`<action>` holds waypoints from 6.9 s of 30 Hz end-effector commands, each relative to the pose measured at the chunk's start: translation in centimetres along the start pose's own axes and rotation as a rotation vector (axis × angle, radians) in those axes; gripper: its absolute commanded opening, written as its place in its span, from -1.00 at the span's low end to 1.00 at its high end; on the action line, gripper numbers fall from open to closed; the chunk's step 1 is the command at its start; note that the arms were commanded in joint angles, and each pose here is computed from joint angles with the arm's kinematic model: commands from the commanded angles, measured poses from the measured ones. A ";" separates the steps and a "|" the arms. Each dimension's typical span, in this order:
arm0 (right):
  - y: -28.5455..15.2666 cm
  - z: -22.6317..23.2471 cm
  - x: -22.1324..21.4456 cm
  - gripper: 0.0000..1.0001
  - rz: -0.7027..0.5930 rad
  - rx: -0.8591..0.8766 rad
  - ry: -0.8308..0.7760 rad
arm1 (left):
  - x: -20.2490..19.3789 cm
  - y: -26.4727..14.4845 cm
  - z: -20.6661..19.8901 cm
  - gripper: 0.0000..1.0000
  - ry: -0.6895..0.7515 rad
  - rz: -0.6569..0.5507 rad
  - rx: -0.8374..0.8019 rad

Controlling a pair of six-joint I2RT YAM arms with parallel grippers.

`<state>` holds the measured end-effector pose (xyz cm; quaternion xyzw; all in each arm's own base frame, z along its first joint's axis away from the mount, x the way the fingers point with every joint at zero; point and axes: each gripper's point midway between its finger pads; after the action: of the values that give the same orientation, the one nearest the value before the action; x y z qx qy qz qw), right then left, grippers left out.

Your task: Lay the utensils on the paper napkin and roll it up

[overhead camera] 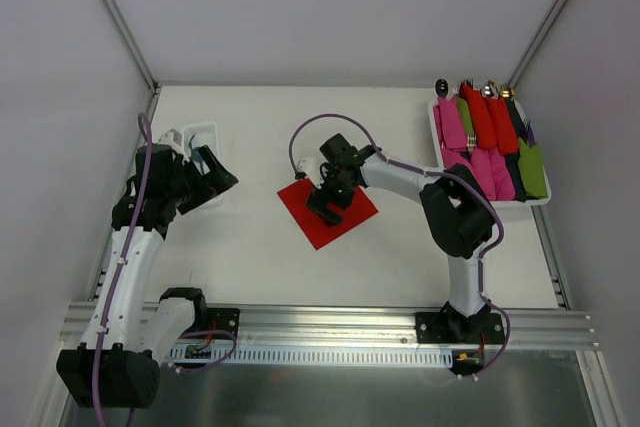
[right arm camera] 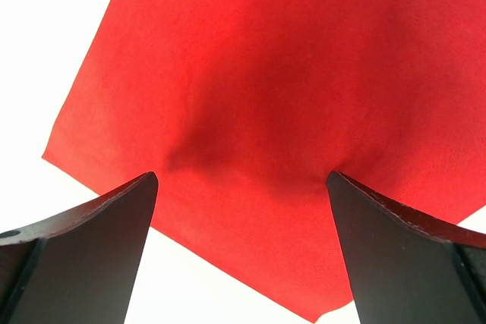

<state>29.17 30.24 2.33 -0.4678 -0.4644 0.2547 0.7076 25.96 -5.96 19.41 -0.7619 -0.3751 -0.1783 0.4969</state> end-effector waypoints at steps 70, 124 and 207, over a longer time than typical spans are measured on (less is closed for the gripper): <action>-19.3 -3.5 -8.1 0.98 -0.328 0.059 0.710 | 5.6 18.1 15.1 -0.37 -0.002 0.406 0.497; -25.4 -3.3 -10.0 0.98 -0.442 0.063 0.835 | -14.9 17.3 -20.0 -1.00 0.383 0.546 -0.002; -23.7 -3.7 -10.5 0.98 -0.407 0.122 0.854 | 14.0 19.1 15.6 -0.66 0.181 0.286 0.615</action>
<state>26.10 10.15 18.52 -0.3909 -0.1977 -0.0795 0.8954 46.77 8.00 8.87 -0.6351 -0.2503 -0.0441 0.7294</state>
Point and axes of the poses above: each gripper's point midway between its finger pads, its own y axis out along the fingers, its own z axis along the line the jaws close on, x = y × z, and after that the axes turned 8 degrees about y, right-handed
